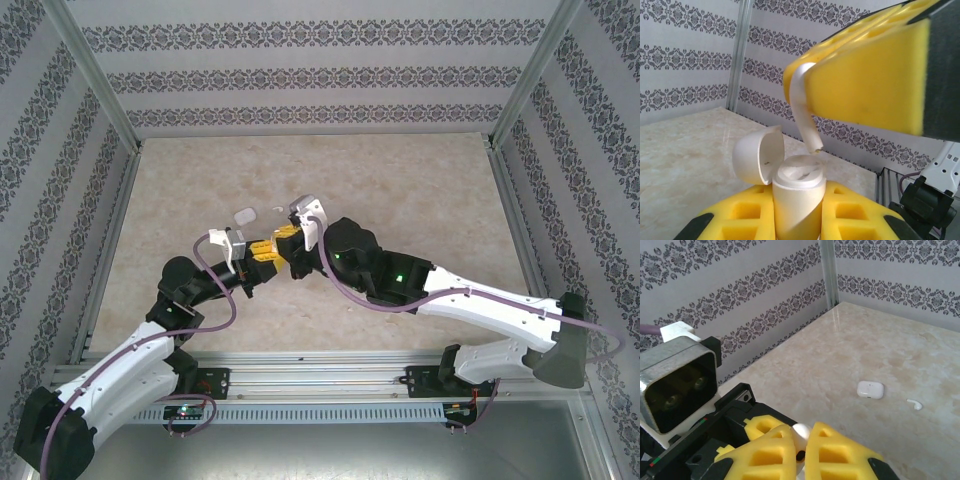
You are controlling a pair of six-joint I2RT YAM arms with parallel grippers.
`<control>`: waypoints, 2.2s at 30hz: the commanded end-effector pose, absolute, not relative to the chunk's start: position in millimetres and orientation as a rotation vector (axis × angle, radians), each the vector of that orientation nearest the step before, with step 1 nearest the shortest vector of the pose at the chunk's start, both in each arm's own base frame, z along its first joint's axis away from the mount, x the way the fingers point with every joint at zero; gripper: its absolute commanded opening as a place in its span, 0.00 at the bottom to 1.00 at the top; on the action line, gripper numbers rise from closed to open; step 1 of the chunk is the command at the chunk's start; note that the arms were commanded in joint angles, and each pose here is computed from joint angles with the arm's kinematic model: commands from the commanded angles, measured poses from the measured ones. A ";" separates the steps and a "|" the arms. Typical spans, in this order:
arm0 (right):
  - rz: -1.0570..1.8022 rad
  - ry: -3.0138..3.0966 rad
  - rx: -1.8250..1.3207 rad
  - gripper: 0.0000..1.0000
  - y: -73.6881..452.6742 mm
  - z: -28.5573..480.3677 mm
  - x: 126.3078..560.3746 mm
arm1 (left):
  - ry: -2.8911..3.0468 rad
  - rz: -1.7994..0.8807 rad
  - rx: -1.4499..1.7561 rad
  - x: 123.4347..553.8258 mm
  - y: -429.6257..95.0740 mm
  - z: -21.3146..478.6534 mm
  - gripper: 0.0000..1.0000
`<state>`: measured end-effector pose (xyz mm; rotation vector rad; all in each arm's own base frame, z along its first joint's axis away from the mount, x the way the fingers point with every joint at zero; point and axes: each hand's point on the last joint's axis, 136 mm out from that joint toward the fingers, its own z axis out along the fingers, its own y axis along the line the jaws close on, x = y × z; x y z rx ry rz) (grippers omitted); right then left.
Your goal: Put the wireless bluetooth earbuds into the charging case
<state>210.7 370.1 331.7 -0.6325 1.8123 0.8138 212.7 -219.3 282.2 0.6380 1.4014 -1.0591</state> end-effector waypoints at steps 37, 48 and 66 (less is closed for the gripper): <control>0.731 1.858 -0.771 0.07 365.7 299.9 200.5 | 1.328 -1.042 0.580 215.5 -214.7 311.0 0.00; 0.729 1.818 -0.858 0.09 375.1 296.8 189.6 | 1.328 -1.039 0.560 217.4 -213.1 314.1 0.00; 0.623 1.868 -0.830 0.32 374.2 292.5 193.9 | 1.352 -1.028 0.546 220.5 -211.9 311.1 0.00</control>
